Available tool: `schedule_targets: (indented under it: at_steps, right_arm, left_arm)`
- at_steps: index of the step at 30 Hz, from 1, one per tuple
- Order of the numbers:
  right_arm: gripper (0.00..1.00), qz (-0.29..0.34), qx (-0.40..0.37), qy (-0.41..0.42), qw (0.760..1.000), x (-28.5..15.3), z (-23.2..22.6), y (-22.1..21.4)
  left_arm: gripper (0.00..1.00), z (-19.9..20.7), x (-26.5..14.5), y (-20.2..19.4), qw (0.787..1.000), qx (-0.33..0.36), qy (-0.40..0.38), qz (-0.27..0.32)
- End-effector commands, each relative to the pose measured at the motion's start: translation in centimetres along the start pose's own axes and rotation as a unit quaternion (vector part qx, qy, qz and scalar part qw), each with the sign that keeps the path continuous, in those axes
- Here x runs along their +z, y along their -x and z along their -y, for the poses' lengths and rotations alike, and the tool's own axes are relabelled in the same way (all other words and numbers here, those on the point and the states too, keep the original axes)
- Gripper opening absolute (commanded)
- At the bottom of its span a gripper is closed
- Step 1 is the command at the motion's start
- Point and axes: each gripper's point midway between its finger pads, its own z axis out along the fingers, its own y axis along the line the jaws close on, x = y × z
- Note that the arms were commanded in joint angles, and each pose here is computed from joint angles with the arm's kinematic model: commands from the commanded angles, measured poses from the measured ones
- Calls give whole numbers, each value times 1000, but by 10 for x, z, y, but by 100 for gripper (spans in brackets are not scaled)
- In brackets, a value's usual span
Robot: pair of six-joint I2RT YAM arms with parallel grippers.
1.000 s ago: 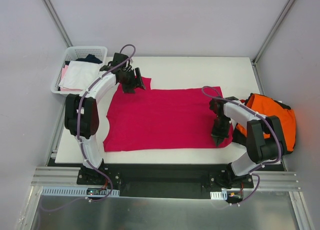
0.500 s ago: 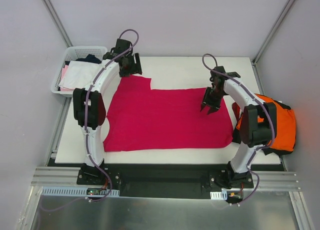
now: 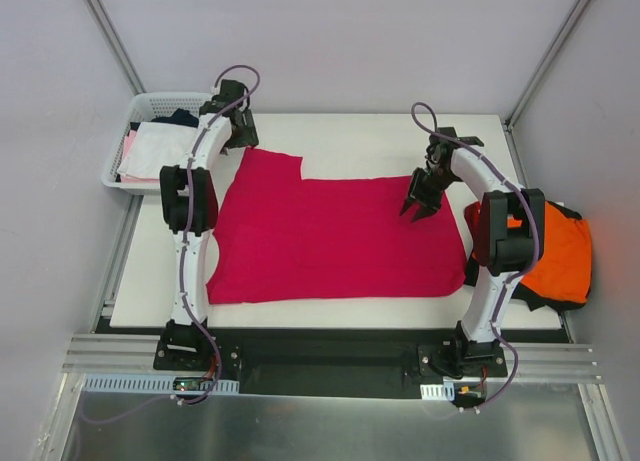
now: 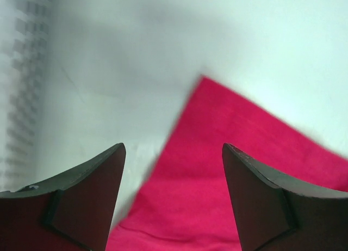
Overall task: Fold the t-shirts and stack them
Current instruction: Fold the tshirt
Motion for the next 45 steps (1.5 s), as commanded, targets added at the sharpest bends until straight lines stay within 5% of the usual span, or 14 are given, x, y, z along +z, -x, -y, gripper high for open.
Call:
schedule_targets:
  at_steps: [1,11,45]
  right_arm:
    - [41,-7,-30,10,999,-19,-6,-8]
    - [40,-7,-38,10,999,-23,-7,-6]
    - [39,-15,-26,11,999,-16,5,-22]
  left_arm:
    - [73,-11,-12,42,998,-42,-5,48]
    - [72,25,13,29,990,-66,-120,12]
    - [71,35,29,-16,985,-68,-152,-54]
